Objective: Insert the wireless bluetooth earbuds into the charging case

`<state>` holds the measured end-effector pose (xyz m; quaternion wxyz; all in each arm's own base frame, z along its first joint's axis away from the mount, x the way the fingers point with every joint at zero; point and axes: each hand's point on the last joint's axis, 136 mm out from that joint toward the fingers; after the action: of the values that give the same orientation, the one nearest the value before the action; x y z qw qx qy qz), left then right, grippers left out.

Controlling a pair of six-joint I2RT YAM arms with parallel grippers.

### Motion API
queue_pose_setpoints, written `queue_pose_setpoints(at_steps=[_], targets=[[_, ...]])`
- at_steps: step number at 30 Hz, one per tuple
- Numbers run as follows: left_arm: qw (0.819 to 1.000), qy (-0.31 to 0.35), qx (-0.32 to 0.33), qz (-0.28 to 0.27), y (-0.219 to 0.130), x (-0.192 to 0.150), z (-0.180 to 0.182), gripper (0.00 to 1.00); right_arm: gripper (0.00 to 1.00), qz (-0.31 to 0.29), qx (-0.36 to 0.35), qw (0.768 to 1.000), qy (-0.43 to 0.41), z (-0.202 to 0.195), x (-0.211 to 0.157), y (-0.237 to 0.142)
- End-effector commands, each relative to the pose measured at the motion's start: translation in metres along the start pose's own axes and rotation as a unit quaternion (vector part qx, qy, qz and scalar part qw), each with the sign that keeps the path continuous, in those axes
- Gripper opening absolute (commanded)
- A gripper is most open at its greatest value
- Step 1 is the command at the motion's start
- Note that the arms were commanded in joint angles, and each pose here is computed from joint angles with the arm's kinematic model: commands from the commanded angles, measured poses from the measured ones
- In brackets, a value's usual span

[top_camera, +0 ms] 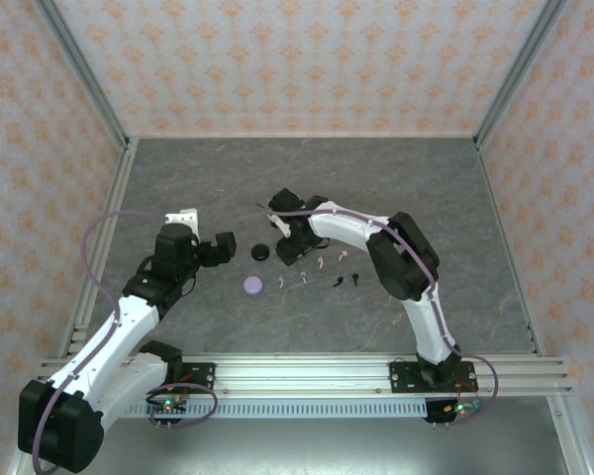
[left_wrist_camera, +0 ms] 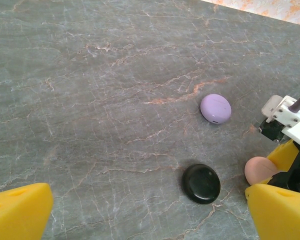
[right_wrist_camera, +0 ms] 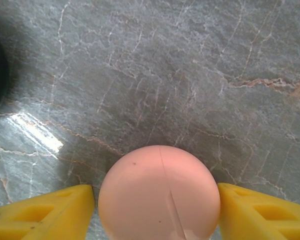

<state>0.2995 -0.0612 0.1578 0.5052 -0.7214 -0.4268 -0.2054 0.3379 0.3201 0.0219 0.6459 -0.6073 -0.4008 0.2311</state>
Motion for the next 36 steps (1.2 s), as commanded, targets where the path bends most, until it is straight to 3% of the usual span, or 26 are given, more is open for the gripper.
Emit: queue_pose_setpoints(at_steps=[1,4,8,13,17,22,28,36], targets=[[1.0,-0.01,0.001,-0.004,0.0,0.003,0.001,1.0,0.68,0.023,-0.015,1.0,-0.009,-0.005,-0.006,0.012],[1.0,-0.01,-0.001,-0.003,0.0,0.002,0.0,1.0,0.66,0.024,-0.011,1.0,-0.007,-0.004,-0.008,0.012],[1.0,-0.005,-0.014,0.002,-0.001,0.002,-0.005,1.0,0.52,0.007,0.002,1.0,-0.002,-0.002,-0.005,0.005],[0.998,0.035,-0.042,0.025,-0.01,0.007,-0.022,1.0,0.48,-0.067,-0.011,0.998,0.012,-0.014,0.005,-0.034],[0.993,0.04,-0.103,0.047,-0.02,0.011,-0.049,1.0,0.48,-0.152,-0.018,0.988,0.014,-0.018,0.012,-0.079],[0.972,0.01,-0.219,0.086,-0.034,0.016,-0.099,0.93,0.48,-0.266,-0.029,0.964,-0.006,-0.014,0.012,-0.136],[0.946,0.003,-0.293,0.14,-0.042,0.019,-0.143,0.82,0.47,-0.401,-0.058,0.912,-0.057,0.001,0.006,-0.192],[0.914,0.014,-0.358,0.188,-0.046,0.009,-0.2,0.8,0.46,-0.456,-0.098,0.879,-0.1,0.012,-0.006,-0.222]])
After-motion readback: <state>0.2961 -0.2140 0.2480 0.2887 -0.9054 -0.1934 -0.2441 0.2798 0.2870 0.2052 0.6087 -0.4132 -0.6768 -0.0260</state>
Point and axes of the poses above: each hand's point on the last joint's axis, 136 mm out from that joint toward the fingers, its own y axis out along the fingers, its own z axis along the line the jaws close on, x = y × z, and after that the axes turned 11 degrees about -y, right-handed
